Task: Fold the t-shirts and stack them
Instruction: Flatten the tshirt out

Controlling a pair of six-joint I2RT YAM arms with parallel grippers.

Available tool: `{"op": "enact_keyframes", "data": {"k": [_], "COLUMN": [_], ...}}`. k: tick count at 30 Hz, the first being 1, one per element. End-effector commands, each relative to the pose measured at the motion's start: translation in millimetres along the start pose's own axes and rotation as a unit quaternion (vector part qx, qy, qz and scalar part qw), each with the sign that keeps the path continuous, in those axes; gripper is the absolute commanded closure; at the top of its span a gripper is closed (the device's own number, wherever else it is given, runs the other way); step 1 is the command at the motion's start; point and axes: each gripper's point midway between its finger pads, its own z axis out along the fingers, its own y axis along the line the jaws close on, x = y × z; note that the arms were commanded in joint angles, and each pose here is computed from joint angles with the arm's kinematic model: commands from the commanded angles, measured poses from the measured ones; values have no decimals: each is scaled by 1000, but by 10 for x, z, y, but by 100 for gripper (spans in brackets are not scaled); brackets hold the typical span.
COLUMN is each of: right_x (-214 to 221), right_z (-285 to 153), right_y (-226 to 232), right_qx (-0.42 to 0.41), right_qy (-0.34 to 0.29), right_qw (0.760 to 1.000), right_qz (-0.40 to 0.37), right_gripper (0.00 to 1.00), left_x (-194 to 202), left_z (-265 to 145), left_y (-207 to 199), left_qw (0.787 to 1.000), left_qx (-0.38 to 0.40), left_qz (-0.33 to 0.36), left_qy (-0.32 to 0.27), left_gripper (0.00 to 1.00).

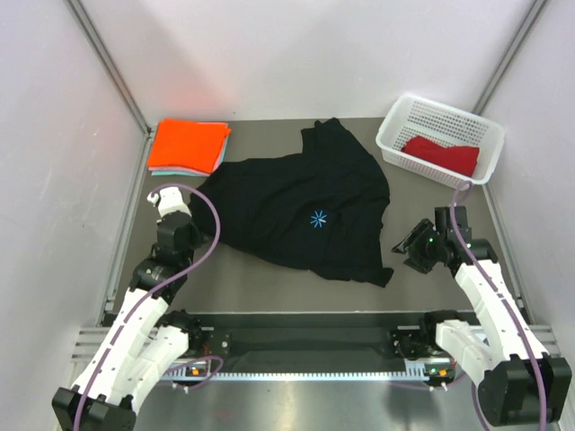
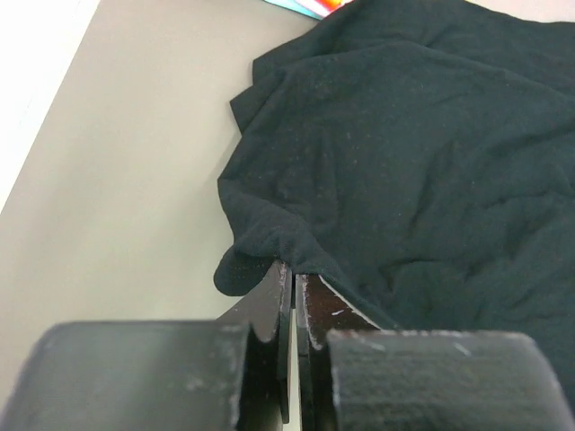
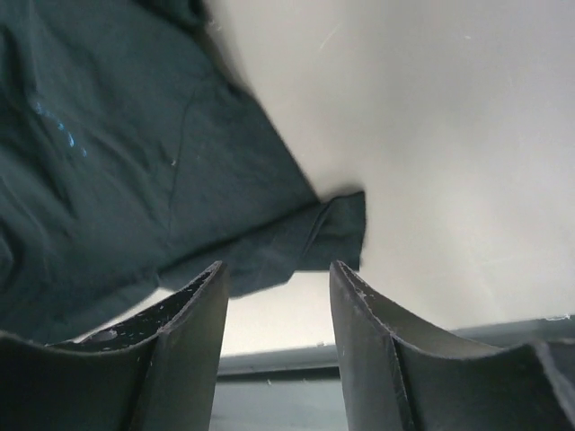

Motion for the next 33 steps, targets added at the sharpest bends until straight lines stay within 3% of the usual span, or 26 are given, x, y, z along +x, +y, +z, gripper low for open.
{"op": "enact_keyframes", "data": {"k": [1,10,17,25,33], "right_x": [-42,161,242,249,78], "right_z": [100,392,413,523,604], "right_y": [-25,-167,-145,-179,-248], "right_qx": [2,29,86,143,158], "right_qy": [-25,9,54,89,69], "right_qw": [999,990,963,944,938], "right_qz": [43,141,249,285,302], "right_gripper": [51,55,60,65,66], "left_x": [-128,-114,-145,-133,-129], "left_z": [-18,-19,-36,-46,-37], "left_y": [28,26,31,23,20], "left_qw": [999,999,999,999,999], "left_qx": [-8,-2,-1,5,7], "left_qz": [-16,-11,-7,-5,1], "left_qy": [-28,-32,-39,-39,-42], "left_gripper": [100,100,100,100,100]}}
